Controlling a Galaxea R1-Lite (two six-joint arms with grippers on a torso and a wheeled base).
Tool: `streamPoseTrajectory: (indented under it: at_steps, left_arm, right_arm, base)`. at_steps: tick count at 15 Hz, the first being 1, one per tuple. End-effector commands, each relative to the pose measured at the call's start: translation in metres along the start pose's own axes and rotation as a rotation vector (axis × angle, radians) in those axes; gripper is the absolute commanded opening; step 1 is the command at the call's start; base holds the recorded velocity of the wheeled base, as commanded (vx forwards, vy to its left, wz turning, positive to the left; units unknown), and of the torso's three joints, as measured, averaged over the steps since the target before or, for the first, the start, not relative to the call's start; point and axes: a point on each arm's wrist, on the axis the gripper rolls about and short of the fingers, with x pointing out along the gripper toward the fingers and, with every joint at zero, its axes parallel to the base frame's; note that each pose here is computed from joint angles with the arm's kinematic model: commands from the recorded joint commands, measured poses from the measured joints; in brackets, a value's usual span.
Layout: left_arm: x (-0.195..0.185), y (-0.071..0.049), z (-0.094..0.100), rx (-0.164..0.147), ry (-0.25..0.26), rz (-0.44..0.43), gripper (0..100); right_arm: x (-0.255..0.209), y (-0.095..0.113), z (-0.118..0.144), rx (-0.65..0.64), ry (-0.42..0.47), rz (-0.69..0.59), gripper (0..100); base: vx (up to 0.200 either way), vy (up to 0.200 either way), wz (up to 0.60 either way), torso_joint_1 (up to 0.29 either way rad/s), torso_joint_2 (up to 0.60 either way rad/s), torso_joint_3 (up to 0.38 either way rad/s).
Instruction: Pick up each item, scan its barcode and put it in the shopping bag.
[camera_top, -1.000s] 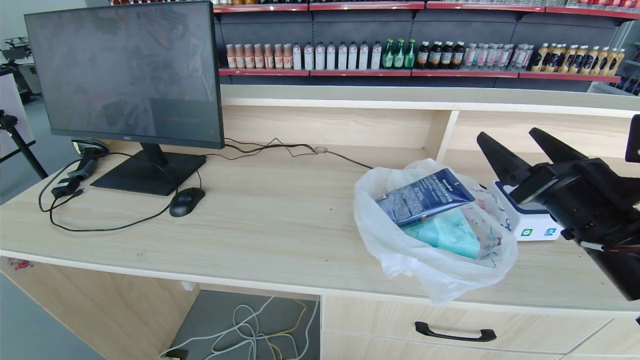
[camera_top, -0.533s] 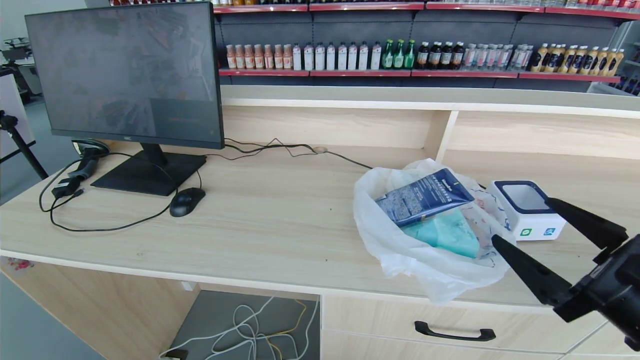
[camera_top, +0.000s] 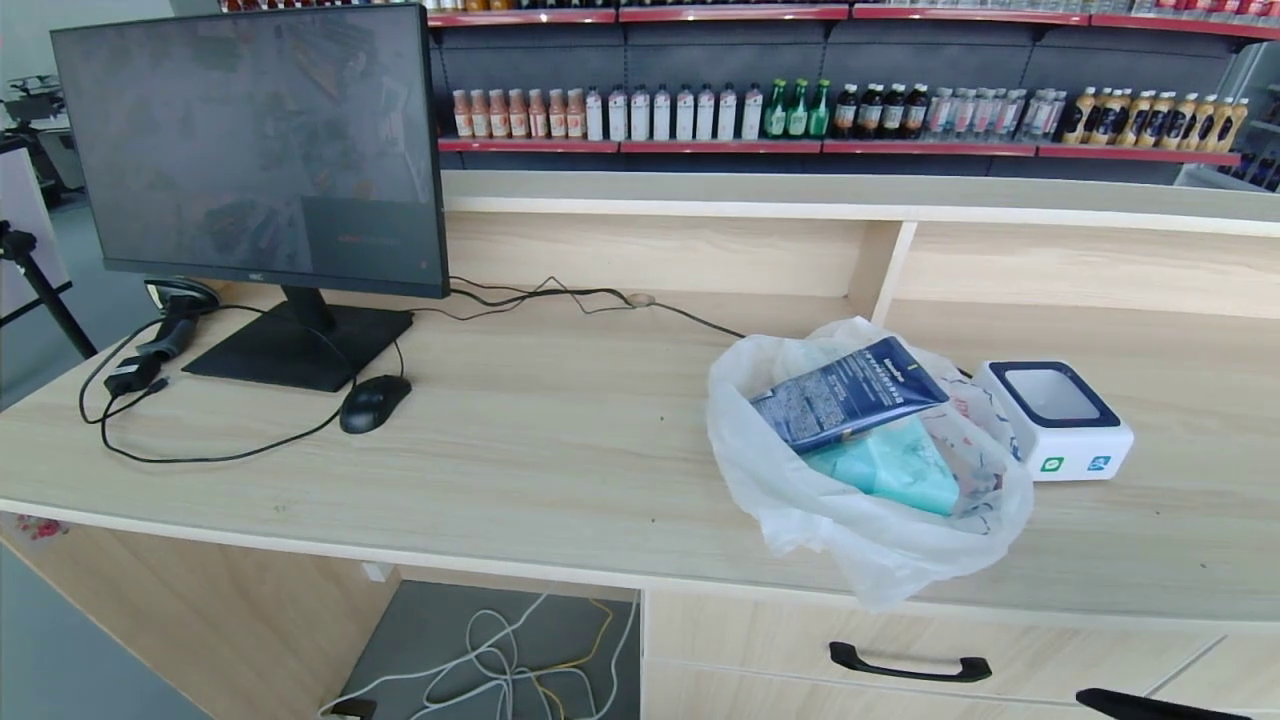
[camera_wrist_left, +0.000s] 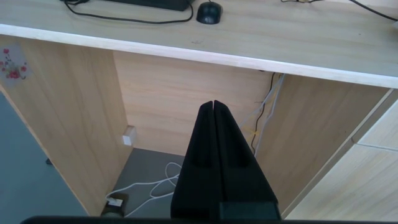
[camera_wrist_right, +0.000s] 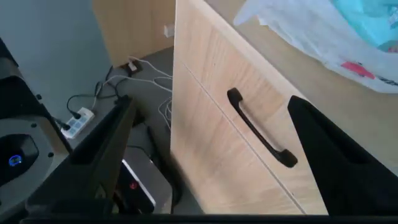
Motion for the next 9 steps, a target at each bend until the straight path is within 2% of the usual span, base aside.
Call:
streamPoseTrajectory:
  at_steps: [1, 4, 5, 8, 9]
  left_arm:
    - [0.0, 0.0, 0.0, -0.002, 0.0, 0.0, 0]
    - [0.0, 0.0, 0.0, -0.002, 0.0, 0.0, 0]
    - [0.0, 0.0, 0.0, 0.0, 0.0, 0.0, 0]
    - [0.0, 0.0, 0.0, 0.0, 0.0, 0.0, 0]
    - [0.0, 0.0, 0.0, -0.002, 0.0, 0.0, 0]
  right_arm:
    - [-0.049, 0.014, -0.038, -0.063, -0.089, -0.005, 100]
    - [-0.06, 0.016, -0.044, 0.056, -0.13, -0.077, 100]
    - [-0.059, 0.017, -0.044, 0.087, -0.109, -0.148, 100]
    - [-0.055, 0.019, -0.041, 0.218, 0.02, -0.548, 100]
    - [-0.054, 0.019, -0.041, 0.22, 0.034, -0.609, 100]
  base:
    - [0.0, 0.0, 0.0, 0.0, 0.0, 0.0]
    - [0.0, 0.0, 0.0, 0.0, 0.0, 0.0]
    - [0.0, 0.0, 0.0, 0.0, 0.0, 0.0]
    - [0.0, 0.0, 0.0, 0.0, 0.0, 0.0]
    - [0.0, 0.0, 0.0, 0.0, 0.0, 0.0]
